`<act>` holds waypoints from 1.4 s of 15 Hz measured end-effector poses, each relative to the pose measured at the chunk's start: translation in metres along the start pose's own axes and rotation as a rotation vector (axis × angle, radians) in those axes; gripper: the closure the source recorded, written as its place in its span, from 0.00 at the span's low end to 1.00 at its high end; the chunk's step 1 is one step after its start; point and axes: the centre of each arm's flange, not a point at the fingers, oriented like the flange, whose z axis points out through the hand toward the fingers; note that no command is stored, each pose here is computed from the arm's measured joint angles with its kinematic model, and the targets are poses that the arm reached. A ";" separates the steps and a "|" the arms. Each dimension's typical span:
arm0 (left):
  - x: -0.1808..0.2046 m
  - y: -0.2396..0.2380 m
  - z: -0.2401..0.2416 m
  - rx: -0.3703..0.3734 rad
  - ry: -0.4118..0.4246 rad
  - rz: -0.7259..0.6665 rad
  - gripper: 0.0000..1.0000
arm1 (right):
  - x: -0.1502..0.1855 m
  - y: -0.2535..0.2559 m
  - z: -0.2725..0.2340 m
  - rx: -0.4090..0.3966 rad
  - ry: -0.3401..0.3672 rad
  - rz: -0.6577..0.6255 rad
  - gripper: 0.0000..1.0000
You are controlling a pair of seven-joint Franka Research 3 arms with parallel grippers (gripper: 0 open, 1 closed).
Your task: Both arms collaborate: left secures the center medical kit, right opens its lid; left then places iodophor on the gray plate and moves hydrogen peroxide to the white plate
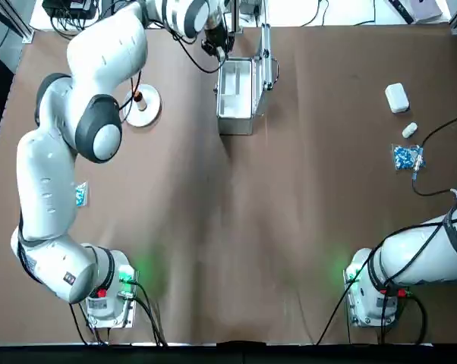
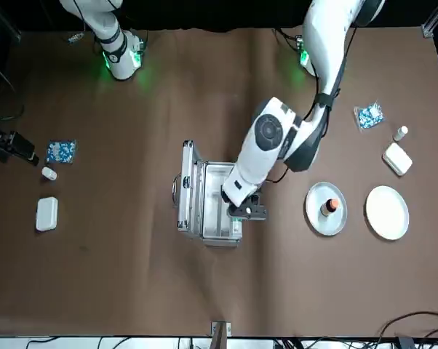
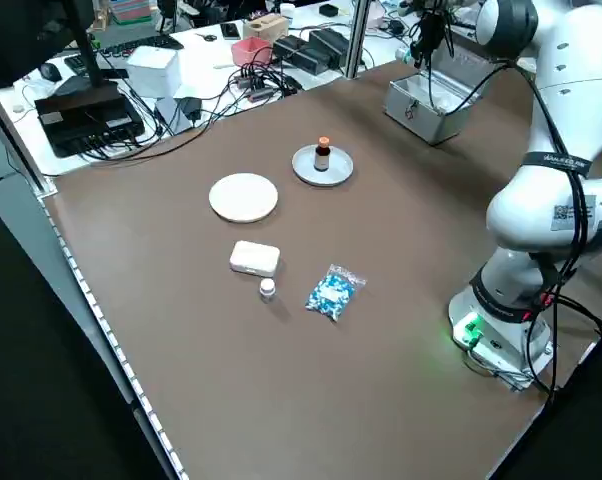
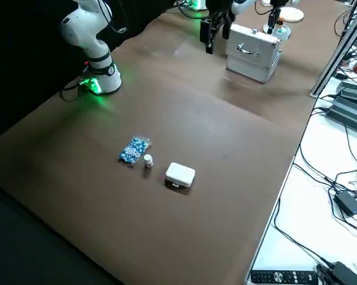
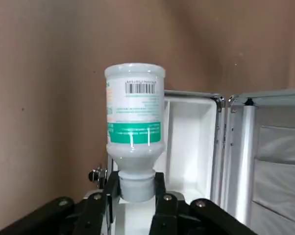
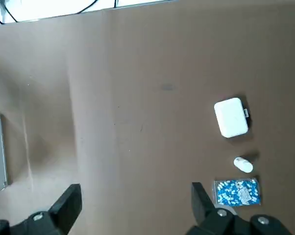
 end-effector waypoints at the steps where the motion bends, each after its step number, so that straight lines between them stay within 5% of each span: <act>1: 0.003 -0.004 -0.004 -0.016 -0.015 -0.023 0.68 | 0.000 0.000 0.000 0.000 0.000 0.000 0.01; 10: 0.054 -0.099 -0.052 -0.154 -0.139 -0.263 0.68 | 0.000 0.000 0.000 0.000 -0.001 0.000 0.01; 21: 0.090 -0.268 -0.106 -0.344 -0.409 -0.562 0.68 | 0.000 0.000 0.000 0.000 -0.001 0.000 0.01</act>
